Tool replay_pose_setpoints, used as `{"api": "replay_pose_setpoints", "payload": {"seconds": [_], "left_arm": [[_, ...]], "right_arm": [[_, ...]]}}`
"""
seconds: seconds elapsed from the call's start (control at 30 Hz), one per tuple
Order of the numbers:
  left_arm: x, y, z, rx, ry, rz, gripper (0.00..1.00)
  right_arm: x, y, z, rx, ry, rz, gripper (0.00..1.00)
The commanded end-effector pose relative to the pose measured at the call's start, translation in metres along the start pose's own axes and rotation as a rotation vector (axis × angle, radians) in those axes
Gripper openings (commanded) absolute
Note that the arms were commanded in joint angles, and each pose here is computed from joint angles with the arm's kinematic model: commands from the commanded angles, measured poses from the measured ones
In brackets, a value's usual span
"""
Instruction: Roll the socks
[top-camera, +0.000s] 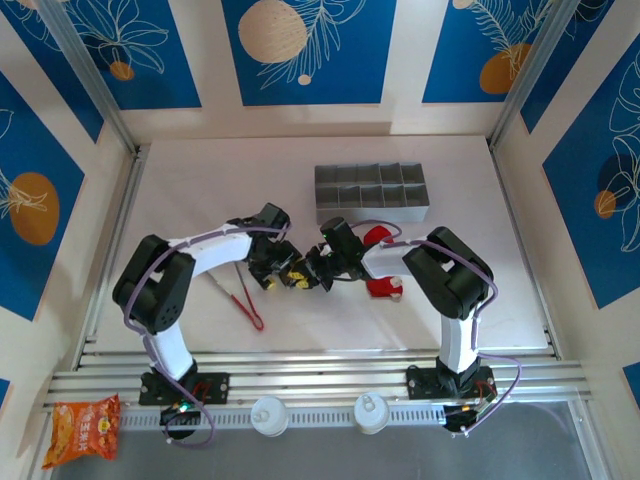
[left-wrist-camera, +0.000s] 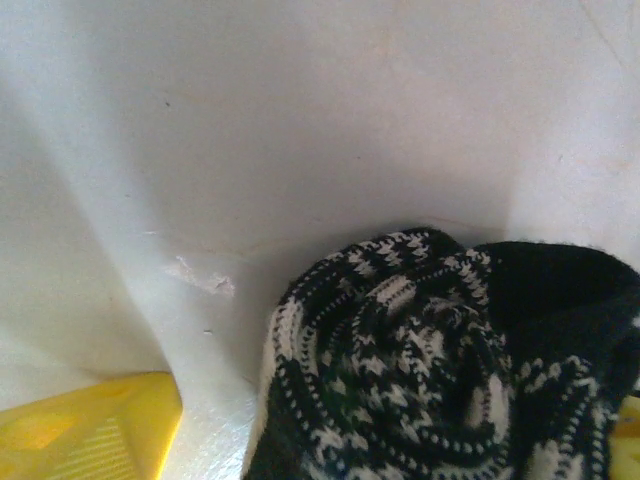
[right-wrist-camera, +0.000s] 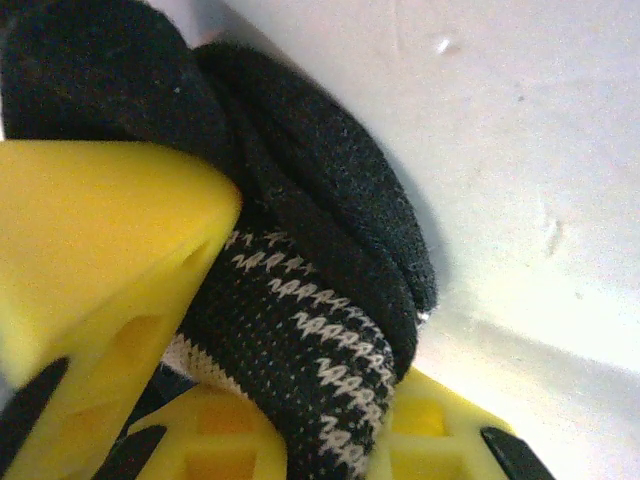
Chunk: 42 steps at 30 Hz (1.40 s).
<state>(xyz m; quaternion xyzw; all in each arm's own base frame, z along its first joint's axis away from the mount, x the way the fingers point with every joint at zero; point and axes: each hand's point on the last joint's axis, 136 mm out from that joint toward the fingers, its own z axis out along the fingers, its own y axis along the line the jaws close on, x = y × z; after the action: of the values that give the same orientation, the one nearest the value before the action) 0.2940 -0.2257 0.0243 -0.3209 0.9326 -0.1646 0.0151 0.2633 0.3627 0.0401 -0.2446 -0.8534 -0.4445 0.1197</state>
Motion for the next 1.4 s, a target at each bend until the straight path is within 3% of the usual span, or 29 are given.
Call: {"api": "replay_pose_setpoints", "payload": {"seconds": [0.0,0.13,0.27,0.3,0.37,0.57,0.73,1.0,1.23,1.33,1.37], "left_arm": [[0.01,0.005,0.036,-0.059,0.037,0.025,0.72],[0.019,0.014,0.041,-0.135,0.066,0.052,0.56],[0.031,0.015,0.053,-0.118,0.127,0.034,0.03],[0.032,0.015,0.054,-0.113,0.133,0.024,0.0],[0.034,0.012,0.052,-0.092,0.146,0.014,0.0],[0.031,0.0,0.035,0.011,0.209,-0.066,0.0],[0.025,-0.024,0.009,0.127,0.309,-0.145,0.0],[0.018,-0.06,-0.023,0.295,0.54,-0.236,0.0],[0.009,-0.076,-0.047,0.373,0.6,-0.245,0.0],[0.008,-0.078,-0.051,0.378,0.598,-0.243,0.0],[0.007,-0.078,-0.052,0.378,0.598,-0.243,0.0]], "right_arm": [[-0.009,-0.052,0.004,0.136,-0.026,0.155,0.0],[-0.011,-0.05,0.003,0.123,-0.035,0.15,0.0],[-0.007,-0.041,0.0,0.107,-0.036,0.108,0.0],[-0.006,-0.038,0.0,0.103,-0.035,0.086,0.0],[-0.001,-0.033,-0.003,0.112,-0.035,0.042,0.03],[0.01,-0.009,-0.033,0.094,-0.121,-0.114,0.46],[0.017,0.02,-0.071,0.015,-0.189,-0.214,0.65],[0.027,0.032,-0.103,-0.053,-0.174,-0.199,0.77],[0.034,0.016,-0.104,0.005,-0.146,-0.193,0.78],[0.039,0.015,-0.093,-0.044,-0.126,-0.178,0.79],[0.039,0.018,-0.091,-0.08,-0.13,-0.172,0.87]]}}
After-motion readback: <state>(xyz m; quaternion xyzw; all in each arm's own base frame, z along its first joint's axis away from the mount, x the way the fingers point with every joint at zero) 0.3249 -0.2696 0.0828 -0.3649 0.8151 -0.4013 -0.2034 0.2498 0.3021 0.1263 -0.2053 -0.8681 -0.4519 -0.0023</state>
